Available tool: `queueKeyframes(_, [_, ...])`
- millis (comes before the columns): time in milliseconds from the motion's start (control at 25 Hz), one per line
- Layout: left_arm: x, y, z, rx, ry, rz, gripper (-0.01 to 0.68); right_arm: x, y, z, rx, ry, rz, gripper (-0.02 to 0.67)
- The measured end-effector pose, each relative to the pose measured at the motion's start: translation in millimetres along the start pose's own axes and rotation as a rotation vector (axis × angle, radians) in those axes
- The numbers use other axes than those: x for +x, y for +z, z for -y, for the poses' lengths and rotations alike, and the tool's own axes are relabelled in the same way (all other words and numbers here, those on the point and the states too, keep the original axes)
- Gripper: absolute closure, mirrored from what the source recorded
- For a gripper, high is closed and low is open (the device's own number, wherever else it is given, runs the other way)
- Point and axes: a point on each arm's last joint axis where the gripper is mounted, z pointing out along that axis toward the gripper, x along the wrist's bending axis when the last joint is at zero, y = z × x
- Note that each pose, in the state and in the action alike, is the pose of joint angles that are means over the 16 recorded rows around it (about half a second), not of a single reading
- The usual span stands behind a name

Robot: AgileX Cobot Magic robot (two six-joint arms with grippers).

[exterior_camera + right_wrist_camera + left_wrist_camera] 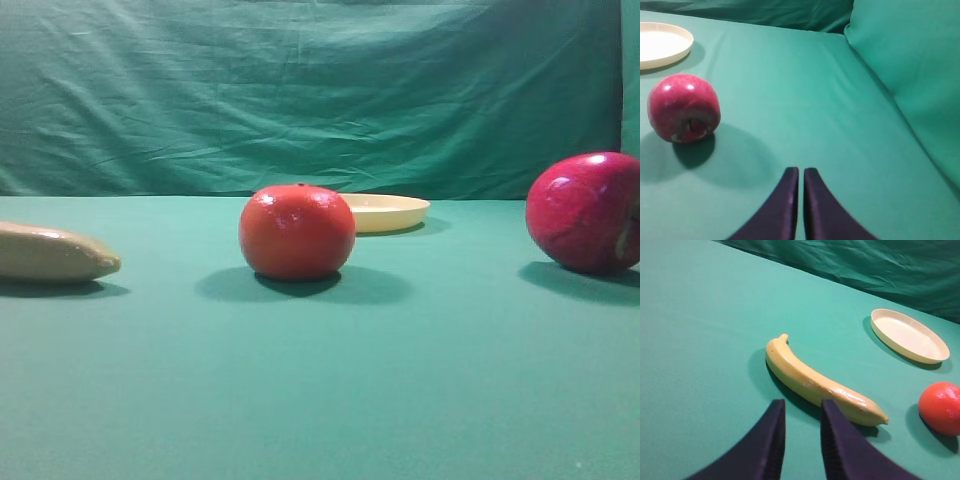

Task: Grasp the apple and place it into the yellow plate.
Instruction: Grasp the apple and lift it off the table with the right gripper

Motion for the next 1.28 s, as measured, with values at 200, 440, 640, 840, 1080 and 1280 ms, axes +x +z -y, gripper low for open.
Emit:
queueKeyframes(200, [0.0, 0, 0, 0.000, 0.000, 0.000, 0.516, 1, 0, -11, -0.121, 0.032, -0.009, 0.649])
queueKeyframes(440, [0.0, 0, 0, 0.000, 0.000, 0.000, 0.516, 1, -4, -29, -0.302, 0.120, -0.036, 0.649])
queueKeyframes(640, [0.0, 0, 0, 0.000, 0.000, 0.000, 0.516, 1, -8, -54, -0.403, 0.165, -0.071, 0.649])
queueKeyframes(840, [0.0, 0, 0, 0.000, 0.000, 0.000, 0.516, 0, -3, -83, -0.374, 0.131, -0.104, 0.649])
queueKeyframes(1080, [0.0, 0, 0, 0.000, 0.000, 0.000, 0.516, 3, 22, -120, -0.233, 0.032, -0.146, 0.649])
queueKeyframes(1280, [0.0, 0, 0, 0.000, 0.000, 0.000, 0.516, 10, 52, -139, -0.031, -0.038, -0.166, 0.649])
